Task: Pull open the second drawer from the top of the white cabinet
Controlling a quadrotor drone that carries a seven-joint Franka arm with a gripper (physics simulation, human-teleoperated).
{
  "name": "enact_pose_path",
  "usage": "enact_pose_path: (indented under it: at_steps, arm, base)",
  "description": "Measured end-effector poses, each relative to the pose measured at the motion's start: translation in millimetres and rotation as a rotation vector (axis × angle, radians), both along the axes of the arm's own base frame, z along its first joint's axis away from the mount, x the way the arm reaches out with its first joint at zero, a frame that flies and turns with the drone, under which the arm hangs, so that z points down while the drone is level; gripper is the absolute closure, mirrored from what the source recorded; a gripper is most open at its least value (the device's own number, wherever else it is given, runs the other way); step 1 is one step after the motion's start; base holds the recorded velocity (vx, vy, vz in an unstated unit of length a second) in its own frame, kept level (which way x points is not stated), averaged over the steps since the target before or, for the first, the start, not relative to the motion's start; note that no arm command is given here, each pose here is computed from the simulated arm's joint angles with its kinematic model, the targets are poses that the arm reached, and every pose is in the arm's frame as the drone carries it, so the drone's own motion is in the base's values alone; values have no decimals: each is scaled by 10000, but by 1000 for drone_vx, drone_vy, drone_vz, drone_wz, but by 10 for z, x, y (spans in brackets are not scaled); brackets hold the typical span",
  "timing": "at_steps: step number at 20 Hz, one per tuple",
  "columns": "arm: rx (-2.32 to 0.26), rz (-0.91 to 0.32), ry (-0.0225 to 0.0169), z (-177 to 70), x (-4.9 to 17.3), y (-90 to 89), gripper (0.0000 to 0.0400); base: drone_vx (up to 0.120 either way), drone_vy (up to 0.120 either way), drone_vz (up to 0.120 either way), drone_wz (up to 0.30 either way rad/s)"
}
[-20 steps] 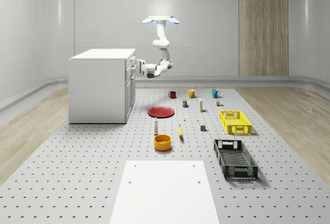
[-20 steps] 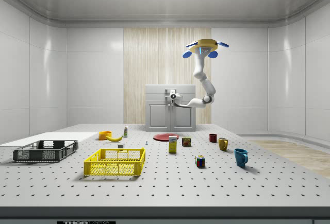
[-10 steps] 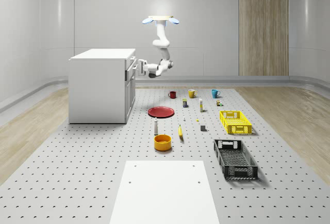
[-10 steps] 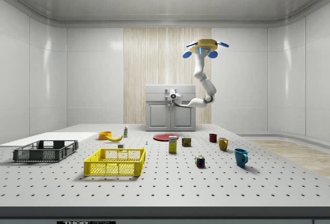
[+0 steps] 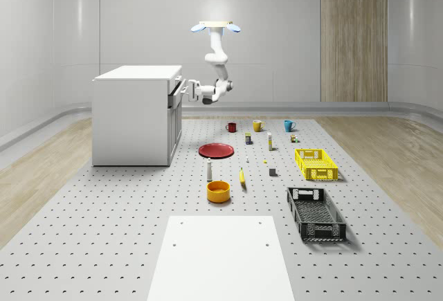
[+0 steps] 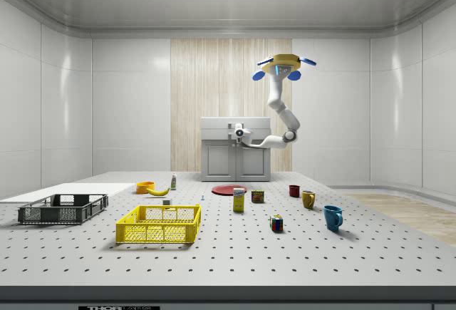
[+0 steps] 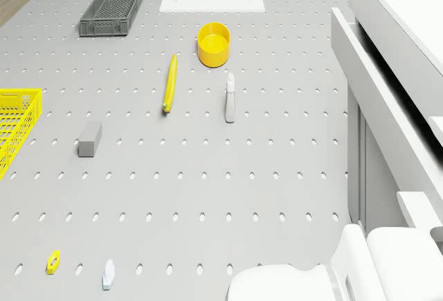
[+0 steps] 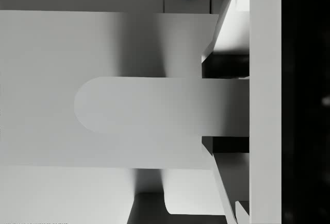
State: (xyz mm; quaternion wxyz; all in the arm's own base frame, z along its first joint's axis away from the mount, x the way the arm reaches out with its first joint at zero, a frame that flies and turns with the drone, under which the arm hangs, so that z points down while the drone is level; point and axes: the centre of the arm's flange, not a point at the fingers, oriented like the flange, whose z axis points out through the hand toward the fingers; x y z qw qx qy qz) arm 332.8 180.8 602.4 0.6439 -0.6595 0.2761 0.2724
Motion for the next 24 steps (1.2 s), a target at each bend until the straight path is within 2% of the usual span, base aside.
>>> enact_pose_path:
  at_steps: [1, 2, 4, 5, 6, 7, 8, 9, 10, 11, 12, 13, 14, 15, 16, 17, 18, 19, 20, 21, 24]
  arm:
    - [62, -1, -414, -72, 24, -24, 238]
    - [96, -5, -394, -71, 23, -58, 251]
    - [134, -13, -298, -63, 21, -126, 267]
    - [11, -5, 115, 4, -2, -162, 213]
    - [-170, 1, 250, 65, -24, -204, 166]
    - [-158, 1, 48, 48, -19, -235, 183]
    - [-117, 0, -7, 30, -13, -268, 198]
    - [-85, 0, -26, 16, -9, -305, 209]
    - [-57, -1, -22, 4, -5, -340, 219]
    - [-32, -3, -38, -6, -1, -370, 227]
    - [-9, -4, -70, -14, 2, -397, 233]
    - [9, -6, -20, -21, 4, -427, 238]
    - [-85, -5, 272, 37, -18, -469, 186]
    - [-10, 4, -88, -29, 5, -501, 213]
    - [33, 0, -113, -34, 8, -541, 232]
    - [66, -4, -119, -36, 9, -584, 247]
    - [77, -6, -86, -39, 9, -625, 249]
    - [-88, -3, -96, 23, -16, -678, 203]
    - [-70, -11, -173, 9, -11, -708, 215]
    - [-41, -13, -132, -2, -6, -731, 224]
    - [21, -14, -63, -25, 3, -812, 242]
  base:
    - [0, 0, 0, 0]
    - [0, 0, 0, 0]
    - [0, 0, 0, 0]
    - [0, 0, 0, 0]
    - [0, 0, 0, 0]
    - [0, 0, 0, 0]
    - [0, 0, 0, 0]
    - [0, 0, 0, 0]
    - [0, 0, 0, 0]
    - [0, 0, 0, 0]
    - [0, 0, 0, 0]
    - [0, 0, 0, 0]
    - [0, 0, 0, 0]
    - [0, 0, 0, 0]
    - [0, 0, 0, 0]
    - [0, 0, 0, 0]
    - [0, 0, 0, 0]
    - [0, 0, 0, 0]
    - [0, 0, 0, 0]
    - [0, 0, 0, 0]
    - [0, 0, 0, 0]
